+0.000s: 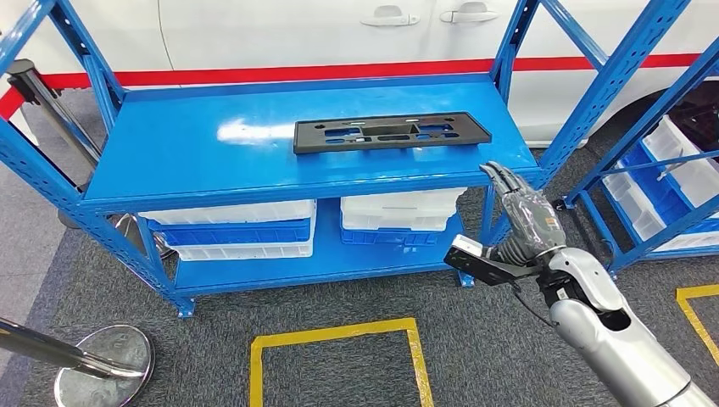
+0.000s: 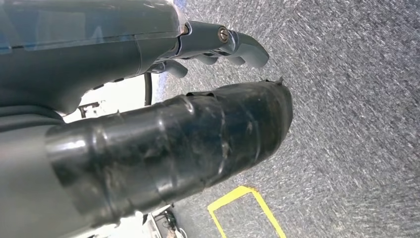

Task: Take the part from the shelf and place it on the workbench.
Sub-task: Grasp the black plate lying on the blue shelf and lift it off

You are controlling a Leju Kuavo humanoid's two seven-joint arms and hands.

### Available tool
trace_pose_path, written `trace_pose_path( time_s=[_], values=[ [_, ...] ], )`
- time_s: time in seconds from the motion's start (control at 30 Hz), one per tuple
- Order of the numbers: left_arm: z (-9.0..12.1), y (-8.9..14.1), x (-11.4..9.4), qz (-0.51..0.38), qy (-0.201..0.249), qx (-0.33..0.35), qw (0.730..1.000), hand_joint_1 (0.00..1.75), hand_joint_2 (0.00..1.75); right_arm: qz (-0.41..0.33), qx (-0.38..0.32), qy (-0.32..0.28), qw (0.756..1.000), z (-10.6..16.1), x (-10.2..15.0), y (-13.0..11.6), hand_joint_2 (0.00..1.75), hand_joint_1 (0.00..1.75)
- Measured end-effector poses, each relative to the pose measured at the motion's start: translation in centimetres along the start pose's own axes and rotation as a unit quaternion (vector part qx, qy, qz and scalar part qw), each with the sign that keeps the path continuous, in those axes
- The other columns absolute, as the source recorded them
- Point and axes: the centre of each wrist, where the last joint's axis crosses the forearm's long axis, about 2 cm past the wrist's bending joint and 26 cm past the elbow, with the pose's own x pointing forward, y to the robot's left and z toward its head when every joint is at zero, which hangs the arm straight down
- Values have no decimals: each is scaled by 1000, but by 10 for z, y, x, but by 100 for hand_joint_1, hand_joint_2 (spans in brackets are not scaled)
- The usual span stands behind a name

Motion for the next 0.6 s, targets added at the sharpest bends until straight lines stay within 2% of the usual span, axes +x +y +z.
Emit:
trace_pose_path(
  time_s=[0.23,0.6],
  values=[
    [0,0,0,-4,-2,0,1000,0,0,-9,-4,-26,1000,-5,19,-1,0,0],
    [0,0,1,-2,-8,-1,1000,0,0,-13,-4,-49,999,-3,32,2,0,0]
  ],
)
